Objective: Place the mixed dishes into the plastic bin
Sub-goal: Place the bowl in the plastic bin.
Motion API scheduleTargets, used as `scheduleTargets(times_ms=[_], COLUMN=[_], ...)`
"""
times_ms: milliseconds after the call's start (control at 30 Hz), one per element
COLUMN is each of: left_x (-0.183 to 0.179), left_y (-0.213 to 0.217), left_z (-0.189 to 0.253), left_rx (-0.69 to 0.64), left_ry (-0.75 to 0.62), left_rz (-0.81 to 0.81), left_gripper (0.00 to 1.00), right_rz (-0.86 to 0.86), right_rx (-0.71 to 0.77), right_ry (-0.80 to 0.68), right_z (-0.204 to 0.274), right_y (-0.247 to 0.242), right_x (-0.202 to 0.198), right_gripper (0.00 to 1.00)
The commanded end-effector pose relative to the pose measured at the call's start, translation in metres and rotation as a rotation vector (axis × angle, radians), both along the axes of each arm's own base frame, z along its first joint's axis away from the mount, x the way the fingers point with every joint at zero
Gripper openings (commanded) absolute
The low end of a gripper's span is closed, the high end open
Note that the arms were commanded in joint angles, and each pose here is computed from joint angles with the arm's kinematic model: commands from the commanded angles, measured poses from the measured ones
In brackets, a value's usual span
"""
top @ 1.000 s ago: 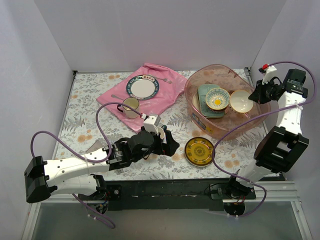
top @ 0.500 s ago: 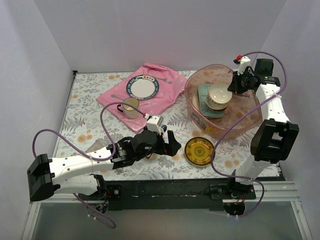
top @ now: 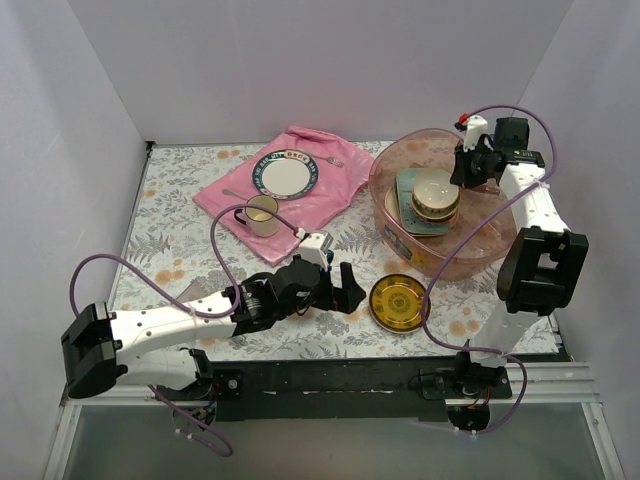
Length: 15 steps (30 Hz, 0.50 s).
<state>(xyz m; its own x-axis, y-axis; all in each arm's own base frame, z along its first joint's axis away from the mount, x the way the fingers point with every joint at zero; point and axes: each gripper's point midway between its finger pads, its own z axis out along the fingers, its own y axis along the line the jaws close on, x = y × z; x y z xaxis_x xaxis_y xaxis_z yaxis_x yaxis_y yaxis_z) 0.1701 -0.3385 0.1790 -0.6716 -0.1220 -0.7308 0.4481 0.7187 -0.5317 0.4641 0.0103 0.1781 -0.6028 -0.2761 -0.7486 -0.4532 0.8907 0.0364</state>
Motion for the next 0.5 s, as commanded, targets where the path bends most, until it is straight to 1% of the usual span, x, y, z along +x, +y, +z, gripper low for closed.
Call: scheduleTargets(times_ms=[0, 100, 367, 467], left_x=[-0.001, -0.002, -0.006, -0.008], left_y=[-0.007, -0.011, -0.023, -0.030], left_z=[0.000, -0.002, -0.009, -0.013], left_rx=[-0.014, -0.014, -0.012, -0.010], left_ry=[0.008, 0.015, 0.039, 0.051], left_rz=[-0.026, -0.040, -0.078, -0.107], left_gripper=[0.98, 0.98, 0.98, 0.98], right_rz=[-0.005, -0.002, 0.016, 0.027], right_rx=[-0.015, -0.020, -0.017, -0.018], right_ry=[-0.130, -0.129, -0.147, -0.172], right_z=[0.037, 0.035, 0.044, 0.054], right_y=[-0.002, -0.002, 0.001, 0.003], right_x=[0.017, 0.015, 0.008, 0.002], right_gripper=[0.16, 0.21, 0.25, 0.32])
